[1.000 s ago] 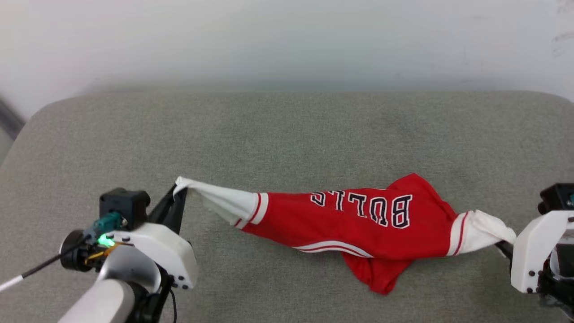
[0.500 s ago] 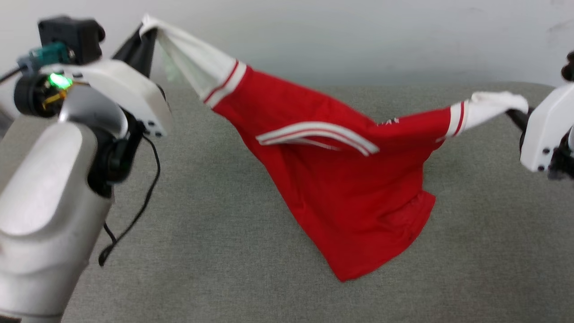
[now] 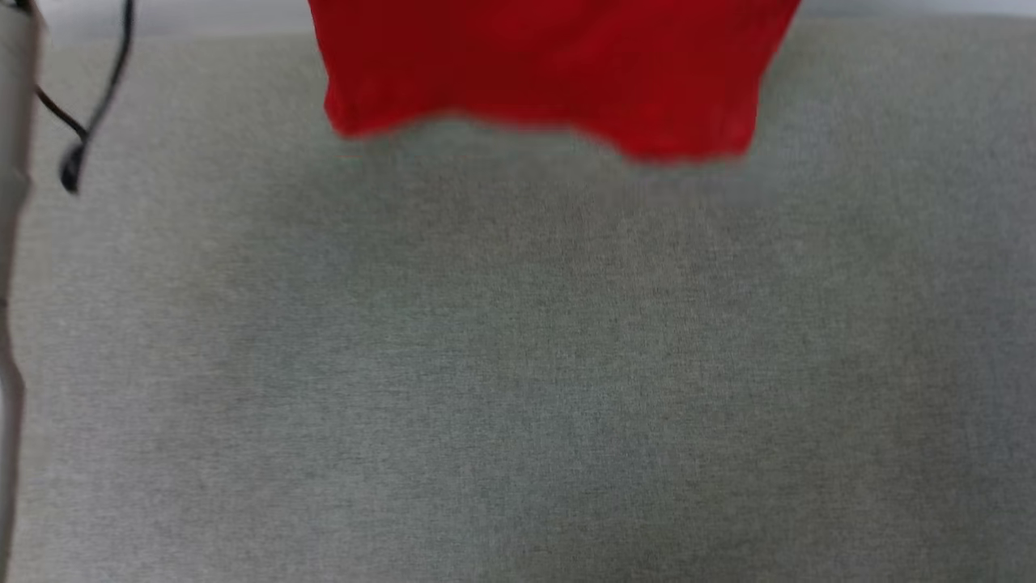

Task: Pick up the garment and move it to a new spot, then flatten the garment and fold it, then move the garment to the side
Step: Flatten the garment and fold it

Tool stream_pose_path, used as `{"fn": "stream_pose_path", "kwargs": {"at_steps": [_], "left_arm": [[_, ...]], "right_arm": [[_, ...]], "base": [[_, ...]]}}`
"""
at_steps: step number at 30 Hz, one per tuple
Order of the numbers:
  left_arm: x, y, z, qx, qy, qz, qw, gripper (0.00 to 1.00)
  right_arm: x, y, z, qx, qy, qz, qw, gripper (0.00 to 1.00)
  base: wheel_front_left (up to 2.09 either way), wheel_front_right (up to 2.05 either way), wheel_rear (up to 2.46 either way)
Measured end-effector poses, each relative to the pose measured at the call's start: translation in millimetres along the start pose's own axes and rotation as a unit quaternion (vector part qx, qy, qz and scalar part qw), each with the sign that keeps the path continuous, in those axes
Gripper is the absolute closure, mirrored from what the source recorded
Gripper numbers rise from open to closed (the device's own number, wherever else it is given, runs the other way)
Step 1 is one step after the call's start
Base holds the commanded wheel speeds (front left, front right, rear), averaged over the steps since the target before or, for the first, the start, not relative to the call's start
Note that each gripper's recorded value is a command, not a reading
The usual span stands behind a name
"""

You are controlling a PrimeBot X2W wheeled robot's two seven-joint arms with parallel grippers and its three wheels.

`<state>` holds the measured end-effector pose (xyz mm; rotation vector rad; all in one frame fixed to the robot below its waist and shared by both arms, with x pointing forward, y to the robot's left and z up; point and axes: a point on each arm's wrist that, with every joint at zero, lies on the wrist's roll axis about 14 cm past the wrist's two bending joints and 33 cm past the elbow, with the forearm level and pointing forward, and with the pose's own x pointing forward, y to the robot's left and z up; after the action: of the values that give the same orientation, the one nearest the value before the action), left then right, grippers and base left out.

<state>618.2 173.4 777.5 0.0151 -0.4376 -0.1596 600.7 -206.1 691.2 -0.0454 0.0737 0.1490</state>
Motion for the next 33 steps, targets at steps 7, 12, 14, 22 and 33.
{"fn": "stream_pose_path", "kwargs": {"at_steps": [7,12,14,22,33], "left_arm": [[35.5,4.1,-11.3,-0.001,-0.026,-0.004,1.000,1.00],[42.7,3.9,-55.9,-0.011,-0.001,-0.005,1.000,1.00],[41.4,4.1,-81.5,-0.019,0.018,-0.003,1.000,1.00],[10.0,8.4,-187.2,-0.066,0.113,0.021,0.991,1.00],[-88.1,15.0,-241.6,-0.124,0.206,0.072,0.968,1.00]], "right_arm": [[35.8,-7.9,28.7,-0.013,-0.064,-0.010,0.998,1.00],[63.3,-6.2,0.9,-0.015,-0.044,-0.007,0.999,1.00],[75.0,0.2,-21.7,-0.009,-0.027,0.000,1.000,1.00],[102.4,21.0,-114.8,0.031,0.055,0.017,0.998,1.00],[46.5,39.5,-215.9,0.081,0.147,0.014,0.986,1.00]], "base": [[0.00,0.00,0.00],[0.00,0.00,0.00],[0.00,0.00,0.00],[0.00,0.00,0.00],[0.00,0.00,0.00]]}}
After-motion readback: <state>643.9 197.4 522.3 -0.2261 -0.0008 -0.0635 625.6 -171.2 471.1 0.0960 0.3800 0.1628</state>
